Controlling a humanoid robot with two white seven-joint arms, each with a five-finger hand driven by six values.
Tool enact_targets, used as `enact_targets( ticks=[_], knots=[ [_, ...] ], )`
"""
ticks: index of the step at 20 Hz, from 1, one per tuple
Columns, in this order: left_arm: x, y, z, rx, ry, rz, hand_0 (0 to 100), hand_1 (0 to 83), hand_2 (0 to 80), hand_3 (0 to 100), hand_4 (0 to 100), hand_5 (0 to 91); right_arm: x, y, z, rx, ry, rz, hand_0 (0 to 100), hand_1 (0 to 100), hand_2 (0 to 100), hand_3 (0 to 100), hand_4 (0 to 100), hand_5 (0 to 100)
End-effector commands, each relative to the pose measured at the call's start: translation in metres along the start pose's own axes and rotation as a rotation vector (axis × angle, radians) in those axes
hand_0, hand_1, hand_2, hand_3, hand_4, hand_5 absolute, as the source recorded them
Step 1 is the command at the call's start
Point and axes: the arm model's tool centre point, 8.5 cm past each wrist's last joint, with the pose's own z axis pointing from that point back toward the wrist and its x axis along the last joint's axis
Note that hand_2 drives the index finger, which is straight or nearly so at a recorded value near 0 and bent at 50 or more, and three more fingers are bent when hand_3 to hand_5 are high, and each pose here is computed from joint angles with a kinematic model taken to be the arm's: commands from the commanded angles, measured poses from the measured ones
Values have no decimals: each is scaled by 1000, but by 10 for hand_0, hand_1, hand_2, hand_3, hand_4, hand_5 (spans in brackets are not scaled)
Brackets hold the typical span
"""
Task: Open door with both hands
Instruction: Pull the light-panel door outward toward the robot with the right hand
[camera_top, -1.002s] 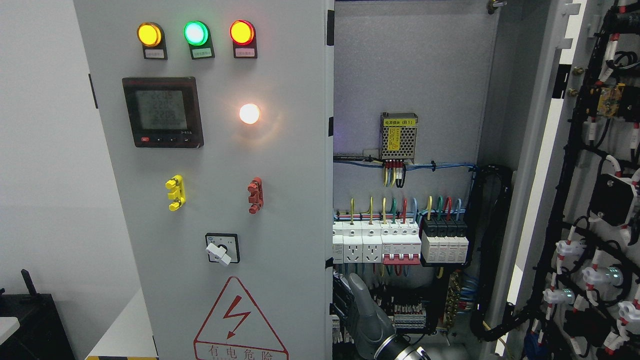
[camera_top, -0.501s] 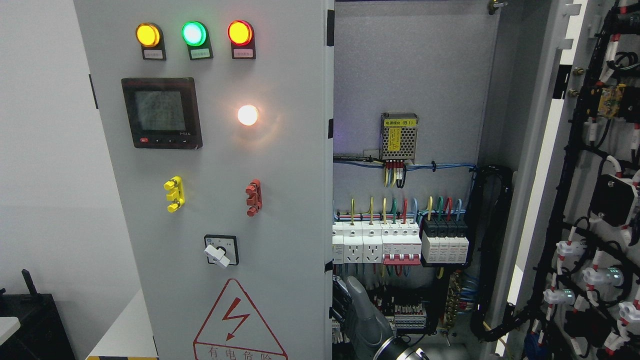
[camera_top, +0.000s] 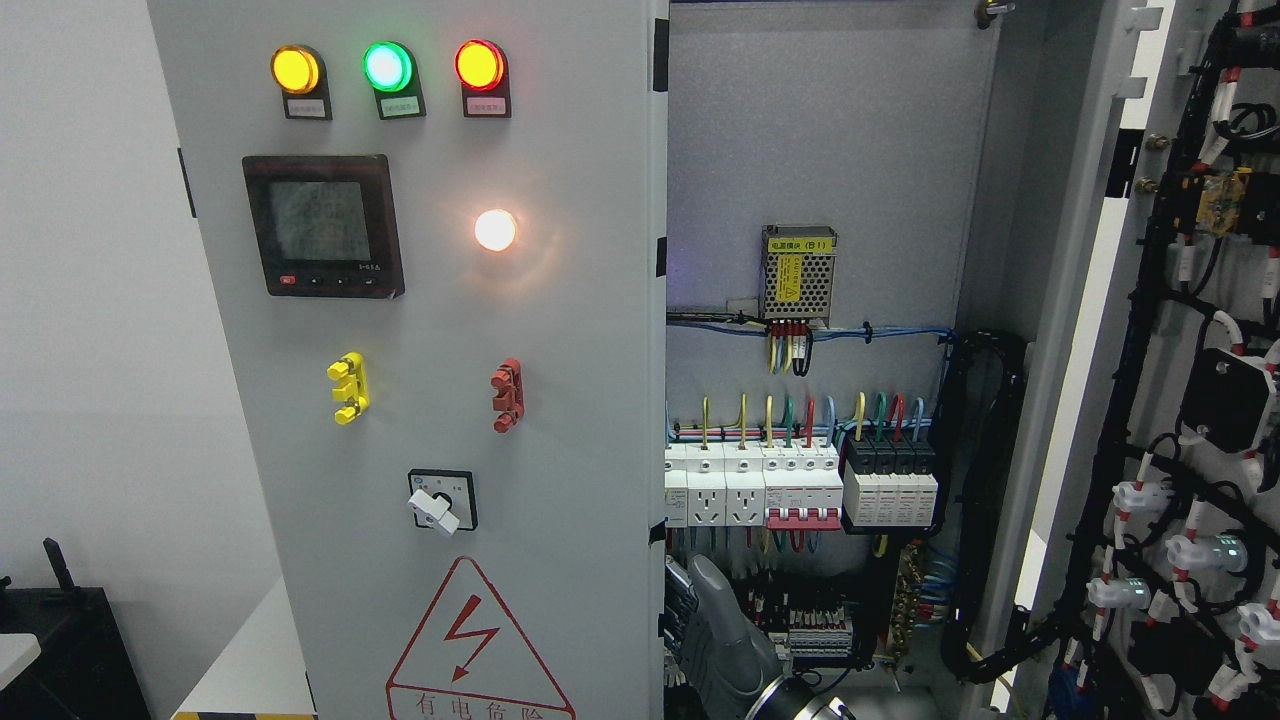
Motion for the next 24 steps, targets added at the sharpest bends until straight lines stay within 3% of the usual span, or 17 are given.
enact_targets(
  ticks=[1,24],
  knots=[
    [0,0,0,-1,0,0,0,0,0,0,42,0,2,8,-2,41,-5,-1,0,0,0,0,0,0],
    [0,0,0,1,0,0,0,0,0,0,42,0,0,44,0,167,-18,-4,0,0,0,0,0,0]
  ],
)
